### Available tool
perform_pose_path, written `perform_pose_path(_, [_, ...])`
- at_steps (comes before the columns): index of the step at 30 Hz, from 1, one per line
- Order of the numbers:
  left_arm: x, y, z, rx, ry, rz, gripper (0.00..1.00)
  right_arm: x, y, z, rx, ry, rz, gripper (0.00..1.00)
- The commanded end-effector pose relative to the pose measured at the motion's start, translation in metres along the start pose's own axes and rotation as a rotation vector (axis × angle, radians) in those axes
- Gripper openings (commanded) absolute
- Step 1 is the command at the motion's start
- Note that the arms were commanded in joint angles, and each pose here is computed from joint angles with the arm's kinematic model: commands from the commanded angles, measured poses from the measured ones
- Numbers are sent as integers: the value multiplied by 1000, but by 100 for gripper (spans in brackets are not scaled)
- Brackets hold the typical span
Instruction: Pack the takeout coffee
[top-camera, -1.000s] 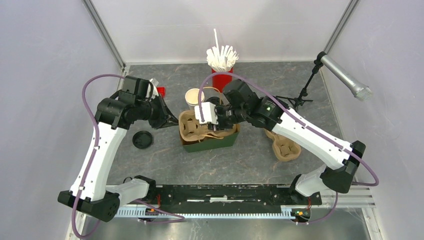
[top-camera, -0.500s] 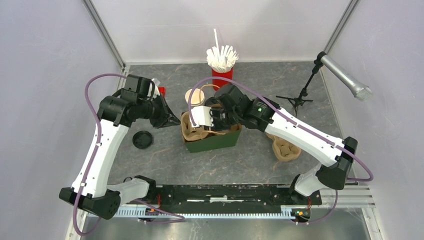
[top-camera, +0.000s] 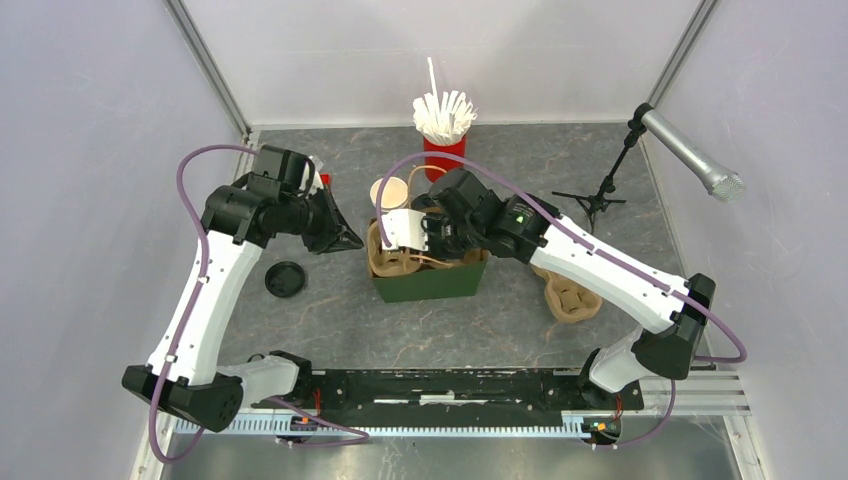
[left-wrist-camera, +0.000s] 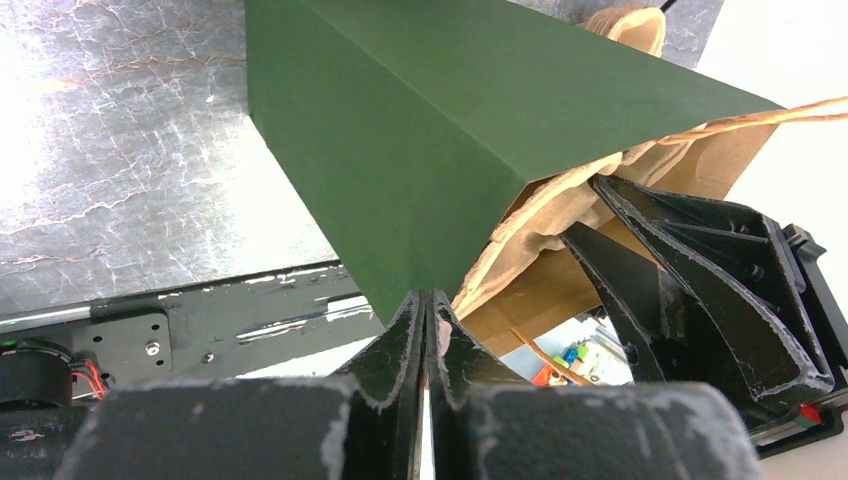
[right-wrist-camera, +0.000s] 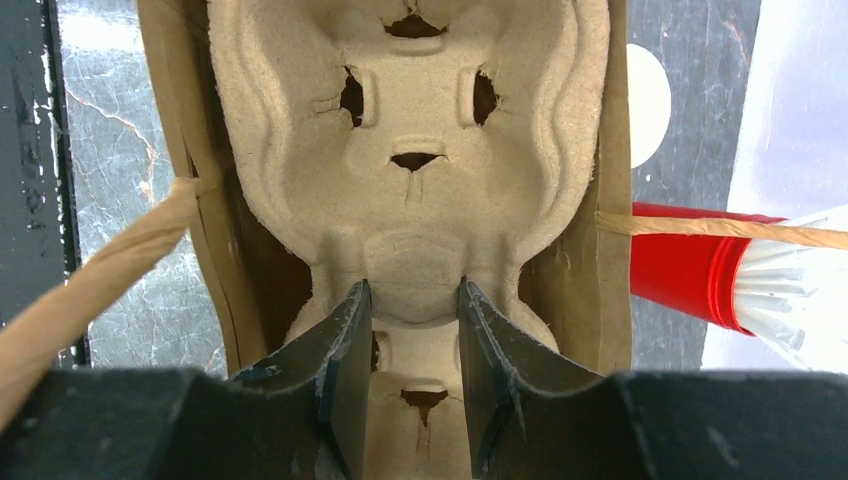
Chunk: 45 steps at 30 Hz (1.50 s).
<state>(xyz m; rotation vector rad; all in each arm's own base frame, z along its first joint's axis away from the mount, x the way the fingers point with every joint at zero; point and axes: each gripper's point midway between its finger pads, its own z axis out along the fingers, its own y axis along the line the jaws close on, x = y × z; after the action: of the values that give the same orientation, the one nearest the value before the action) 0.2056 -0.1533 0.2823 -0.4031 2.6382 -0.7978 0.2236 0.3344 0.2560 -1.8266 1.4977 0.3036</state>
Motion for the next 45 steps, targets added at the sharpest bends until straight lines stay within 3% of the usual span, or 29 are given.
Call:
perform_pose_path(1, [-12, -12, -8, 38, -49, 43, 11, 3, -6, -6, 41, 32, 31, 32])
perform_pose_path(7, [-12, -15, -9, 53, -51, 46, 33, 15, -2, -2, 44, 73, 58, 32])
perform_pose_path(13, [-19, -32, -4, 142, -63, 47, 47, 15, -4, -5, 66, 70, 77, 31])
perform_pose_path(17, [-26, -42, 2, 191, -78, 29, 48, 21, -6, -6, 95, 83, 78, 33])
perform_pose_path(33, [-25, -29, 12, 138, -60, 43, 50, 37, 7, 17, 26, 164, 141, 40])
perform_pose_path(39, [-23, -26, 13, 126, -50, 49, 52, 37, 11, 20, 5, 163, 147, 51])
perform_pose_path(45, [-22, -27, 8, 121, -53, 64, 55, 7, -19, -6, 114, 85, 144, 61])
